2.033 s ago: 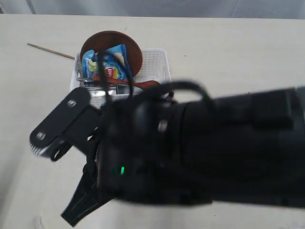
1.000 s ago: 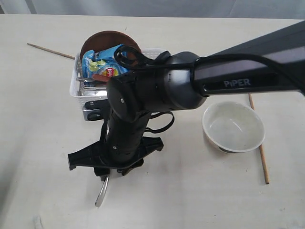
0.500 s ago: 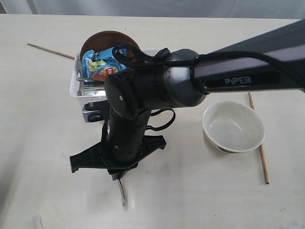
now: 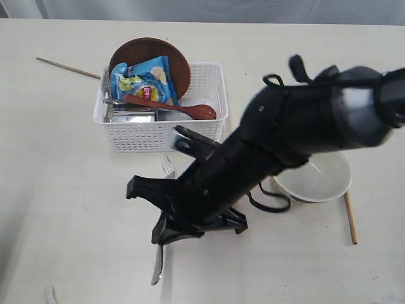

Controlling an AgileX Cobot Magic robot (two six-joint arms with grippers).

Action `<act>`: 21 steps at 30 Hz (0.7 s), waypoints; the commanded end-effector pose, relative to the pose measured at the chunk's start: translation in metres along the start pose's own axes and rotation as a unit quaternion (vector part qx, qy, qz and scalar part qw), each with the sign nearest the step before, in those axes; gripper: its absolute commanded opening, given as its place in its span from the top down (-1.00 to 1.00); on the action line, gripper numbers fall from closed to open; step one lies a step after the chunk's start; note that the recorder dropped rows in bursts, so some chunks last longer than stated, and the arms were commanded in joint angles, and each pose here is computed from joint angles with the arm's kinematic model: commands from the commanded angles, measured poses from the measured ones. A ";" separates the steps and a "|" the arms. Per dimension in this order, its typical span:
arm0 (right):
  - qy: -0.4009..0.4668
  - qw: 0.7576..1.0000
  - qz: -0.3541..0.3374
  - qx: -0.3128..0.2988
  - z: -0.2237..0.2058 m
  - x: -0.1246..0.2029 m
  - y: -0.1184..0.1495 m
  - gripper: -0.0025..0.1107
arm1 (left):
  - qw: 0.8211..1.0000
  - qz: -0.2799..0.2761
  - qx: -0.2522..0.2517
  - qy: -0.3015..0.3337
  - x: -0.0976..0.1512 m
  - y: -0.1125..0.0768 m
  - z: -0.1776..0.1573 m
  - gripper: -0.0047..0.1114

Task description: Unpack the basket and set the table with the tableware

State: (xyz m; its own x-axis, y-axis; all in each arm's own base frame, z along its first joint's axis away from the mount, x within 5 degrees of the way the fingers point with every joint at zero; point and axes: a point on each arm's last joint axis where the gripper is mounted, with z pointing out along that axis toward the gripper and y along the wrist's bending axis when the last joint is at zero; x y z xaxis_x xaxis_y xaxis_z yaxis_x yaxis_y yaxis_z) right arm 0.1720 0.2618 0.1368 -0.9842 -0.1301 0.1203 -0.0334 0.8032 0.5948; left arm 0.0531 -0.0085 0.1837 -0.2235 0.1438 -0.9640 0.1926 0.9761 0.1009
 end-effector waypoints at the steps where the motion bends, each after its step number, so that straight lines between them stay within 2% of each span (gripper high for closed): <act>1: -0.051 0.990 -0.001 -0.131 -0.004 0.001 -0.023 0.96 | 1.000 -0.001 -0.004 -0.003 0.000 0.000 0.000 0.89; 5: -0.047 0.990 0.057 -0.117 -0.005 0.003 -0.045 0.96 | 1.000 -0.001 -0.004 -0.003 0.000 0.000 0.000 0.89; 8: -0.046 0.991 0.059 -0.114 -0.005 0.004 -0.047 0.96 | 1.000 -0.001 -0.004 -0.003 0.000 0.000 0.000 0.89; 9: -0.048 0.991 0.059 -0.112 -0.005 0.004 -0.047 0.90 | 1.000 -0.001 -0.004 -0.003 0.000 0.000 0.000 0.89; 10: -0.048 0.991 0.059 -0.112 -0.005 0.004 -0.047 0.78 | 1.000 -0.001 -0.004 -0.003 0.000 0.000 0.000 0.89; 13: -0.051 0.991 0.060 -0.108 -0.005 0.004 -0.048 0.02 | 1.000 -0.001 -0.004 -0.003 0.000 0.000 0.000 0.89; 14: -0.052 0.991 0.061 -0.107 -0.004 0.003 -0.048 -0.06 | 1.000 -0.001 -0.004 -0.003 0.000 0.000 0.000 0.89; 21: -0.035 0.994 0.049 -0.090 -0.004 0.006 -0.051 0.07 | 1.000 -0.001 -0.004 -0.003 0.000 0.000 0.000 0.89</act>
State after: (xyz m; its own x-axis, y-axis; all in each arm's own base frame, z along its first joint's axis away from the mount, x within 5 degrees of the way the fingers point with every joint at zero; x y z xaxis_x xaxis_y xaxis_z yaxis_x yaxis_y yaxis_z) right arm 0.1692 0.2214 0.1121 -0.9913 0.0096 0.1310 0.1034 0.6721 0.7332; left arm 0.0531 -0.0085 0.1837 -0.2235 0.1438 -0.9640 0.1926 0.9761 0.1009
